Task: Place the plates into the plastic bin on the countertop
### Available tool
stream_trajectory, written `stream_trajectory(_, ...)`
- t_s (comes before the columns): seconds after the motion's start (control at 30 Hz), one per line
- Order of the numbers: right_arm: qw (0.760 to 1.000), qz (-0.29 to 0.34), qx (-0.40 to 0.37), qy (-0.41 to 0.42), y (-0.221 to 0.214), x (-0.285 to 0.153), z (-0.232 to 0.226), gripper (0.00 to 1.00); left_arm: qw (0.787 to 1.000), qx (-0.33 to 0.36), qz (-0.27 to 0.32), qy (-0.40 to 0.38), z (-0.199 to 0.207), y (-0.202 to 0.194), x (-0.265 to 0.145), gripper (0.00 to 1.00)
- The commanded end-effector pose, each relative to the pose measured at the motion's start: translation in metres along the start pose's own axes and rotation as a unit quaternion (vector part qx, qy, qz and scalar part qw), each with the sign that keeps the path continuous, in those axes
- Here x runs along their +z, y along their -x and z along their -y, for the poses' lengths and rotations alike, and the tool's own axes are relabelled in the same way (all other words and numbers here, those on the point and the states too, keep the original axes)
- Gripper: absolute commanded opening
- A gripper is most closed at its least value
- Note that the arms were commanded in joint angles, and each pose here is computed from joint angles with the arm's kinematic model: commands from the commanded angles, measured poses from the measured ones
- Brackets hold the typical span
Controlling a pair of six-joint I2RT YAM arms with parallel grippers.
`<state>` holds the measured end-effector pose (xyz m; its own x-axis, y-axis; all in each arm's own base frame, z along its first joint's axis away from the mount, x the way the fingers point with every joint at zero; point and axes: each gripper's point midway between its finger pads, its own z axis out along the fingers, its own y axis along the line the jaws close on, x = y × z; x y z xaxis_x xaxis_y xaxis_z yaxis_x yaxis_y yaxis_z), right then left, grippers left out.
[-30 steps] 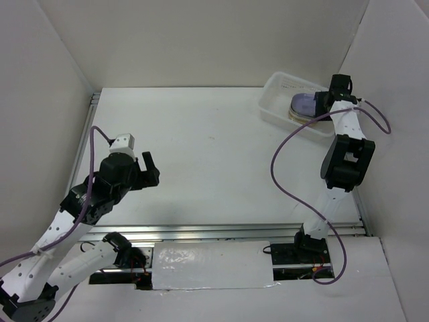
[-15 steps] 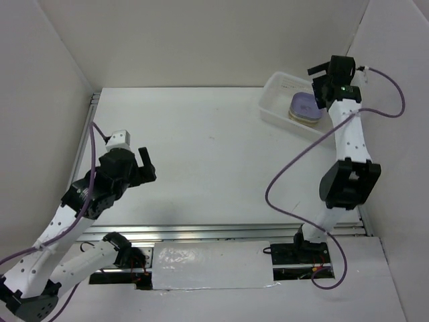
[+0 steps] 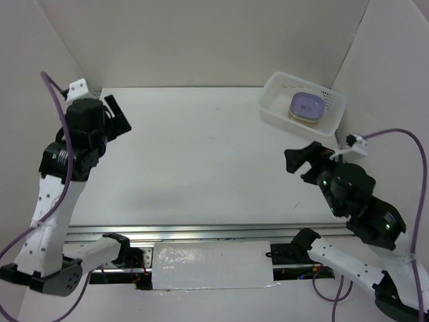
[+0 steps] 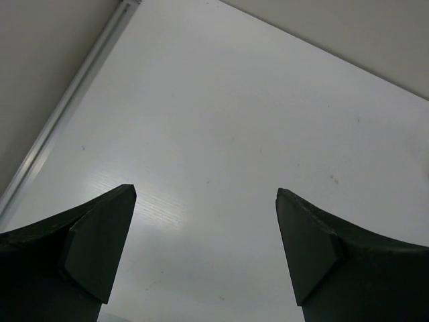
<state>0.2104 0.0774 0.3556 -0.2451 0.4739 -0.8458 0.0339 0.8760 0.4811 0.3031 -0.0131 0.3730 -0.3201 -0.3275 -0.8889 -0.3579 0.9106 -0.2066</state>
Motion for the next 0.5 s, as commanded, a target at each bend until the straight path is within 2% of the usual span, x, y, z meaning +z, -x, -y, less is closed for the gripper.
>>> stream_trajectory(0.0, 0.999, -0.008, -0.013, -0.035, -0.014, -0.027, 0.042, 1.0, 0.999, -0.002, 0.03, 0.03, -0.039, -0.005, -0.028, 0.99)
stream_trajectory(0.03, 0.999, -0.017, -0.018, -0.032, -0.019, -0.035, 0.05, 1.0, 0.999, -0.002, 0.019, 0.033, -0.045, -0.02, -0.026, 0.99)
stream_trajectory(0.07, 1.0, -0.011, -0.007, -0.016, -0.016, -0.048, 0.056, 1.0, 0.999, -0.019, 0.039, 0.018, -0.052, -0.019, -0.043, 0.99)
stream_trajectory(0.23, 1.0, -0.005, -0.013, 0.013, -0.016, -0.081, 0.078, 1.0, 0.998, -0.037, 0.04, -0.003, -0.08, -0.059, -0.071, 0.99)
stream_trajectory(0.47, 0.999, 0.005, -0.04, 0.01, -0.015, -0.086, 0.083, 1.0, 0.999, -0.054, 0.008, 0.004, -0.101, -0.102, -0.082, 0.99)
